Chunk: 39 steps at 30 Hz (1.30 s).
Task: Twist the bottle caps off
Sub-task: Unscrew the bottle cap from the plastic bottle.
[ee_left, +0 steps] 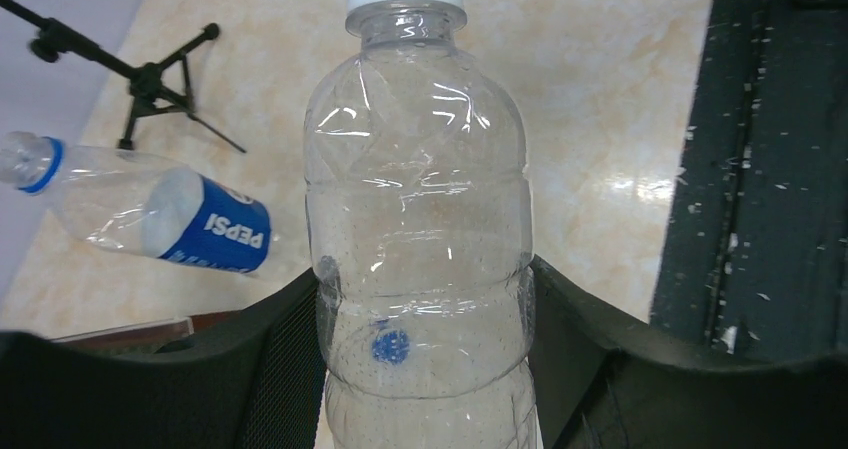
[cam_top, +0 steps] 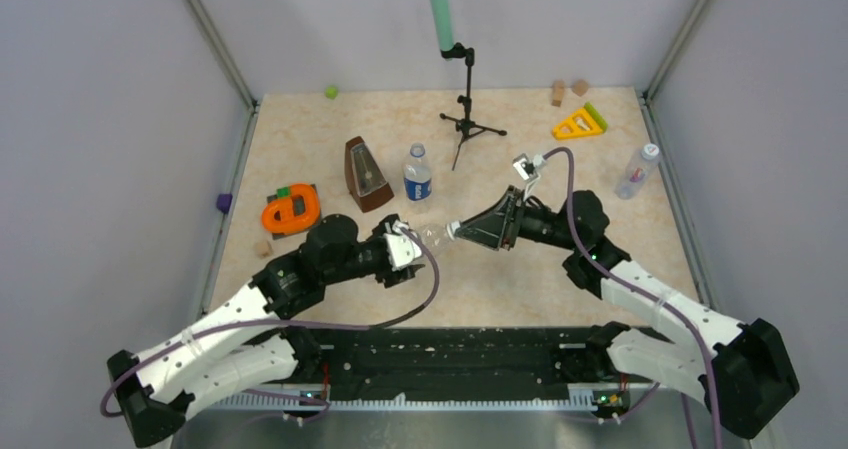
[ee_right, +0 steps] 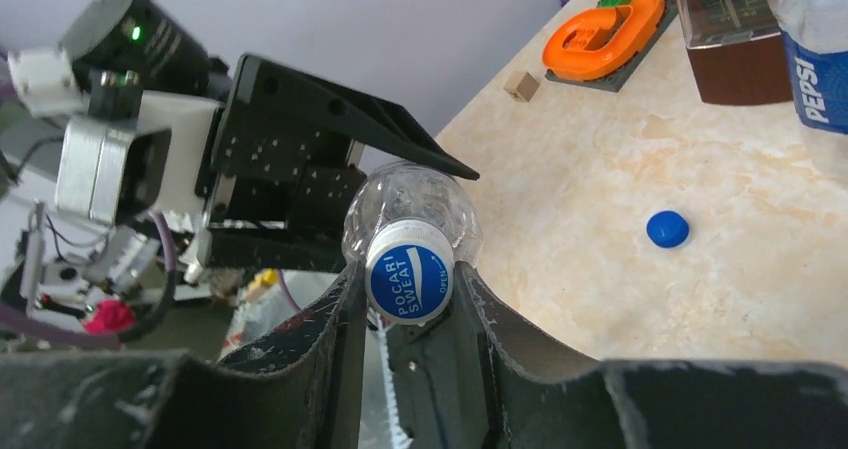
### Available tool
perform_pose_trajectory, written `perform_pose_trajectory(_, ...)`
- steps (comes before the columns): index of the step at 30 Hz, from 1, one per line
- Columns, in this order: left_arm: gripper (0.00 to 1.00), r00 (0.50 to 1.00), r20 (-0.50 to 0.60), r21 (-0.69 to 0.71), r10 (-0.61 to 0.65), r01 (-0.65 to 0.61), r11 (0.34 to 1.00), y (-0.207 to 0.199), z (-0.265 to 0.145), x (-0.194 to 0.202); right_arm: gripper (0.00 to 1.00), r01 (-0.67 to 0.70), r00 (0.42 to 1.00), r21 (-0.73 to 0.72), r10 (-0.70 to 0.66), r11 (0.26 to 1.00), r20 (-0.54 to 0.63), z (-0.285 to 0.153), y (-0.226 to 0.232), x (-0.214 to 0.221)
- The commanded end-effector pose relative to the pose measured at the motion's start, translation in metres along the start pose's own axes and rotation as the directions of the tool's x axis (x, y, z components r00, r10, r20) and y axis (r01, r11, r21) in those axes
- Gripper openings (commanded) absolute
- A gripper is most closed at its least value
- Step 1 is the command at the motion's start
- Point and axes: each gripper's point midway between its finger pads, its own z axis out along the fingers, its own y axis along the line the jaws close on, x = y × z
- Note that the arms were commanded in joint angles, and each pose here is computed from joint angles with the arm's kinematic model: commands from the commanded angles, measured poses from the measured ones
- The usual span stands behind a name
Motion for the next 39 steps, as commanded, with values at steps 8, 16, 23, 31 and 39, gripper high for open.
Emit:
perform_pose_trajectory(8, 0.00, 0.961, 0.202, 0.385, -0.190, 0.100, 0.917, -0.028, -0.010, -0.074, 0.16, 0.269, 0.943, -0.213, -0.302, 0.939, -0.142, -0.016, 0.040, 0.020)
perform_pose_trajectory(16, 0.00, 0.974, 0.169, 0.183, -0.153, 0.121, 0.976, 0.004, 0.004, -0.053, 0.38, 0.304, 0.940, -0.105, -0.316, 0.947, -0.126, -0.018, 0.025, 0.014)
perform_pose_trajectory(23, 0.00, 0.993, 0.093, 0.060, -0.078, 0.073, 0.996, 0.019, 0.007, -0.030, 0.67, 0.253, 0.966, -0.004, -0.252, 0.968, -0.057, -0.017, 0.017, 0.000)
perform_pose_trajectory(31, 0.00, 0.999, -0.014, -0.109, 0.030, -0.031, 0.994, 0.041, 0.005, -0.009, 0.67, 0.189, 0.981, 0.036, -0.190, 0.981, 0.028, -0.019, 0.020, -0.012)
perform_pose_trajectory(39, 0.00, 0.991, -0.043, -0.233, 0.130, -0.137, 0.963, 0.047, 0.002, -0.011, 0.67, -0.030, 0.980, 0.187, -0.008, 0.982, 0.199, -0.017, 0.008, -0.050)
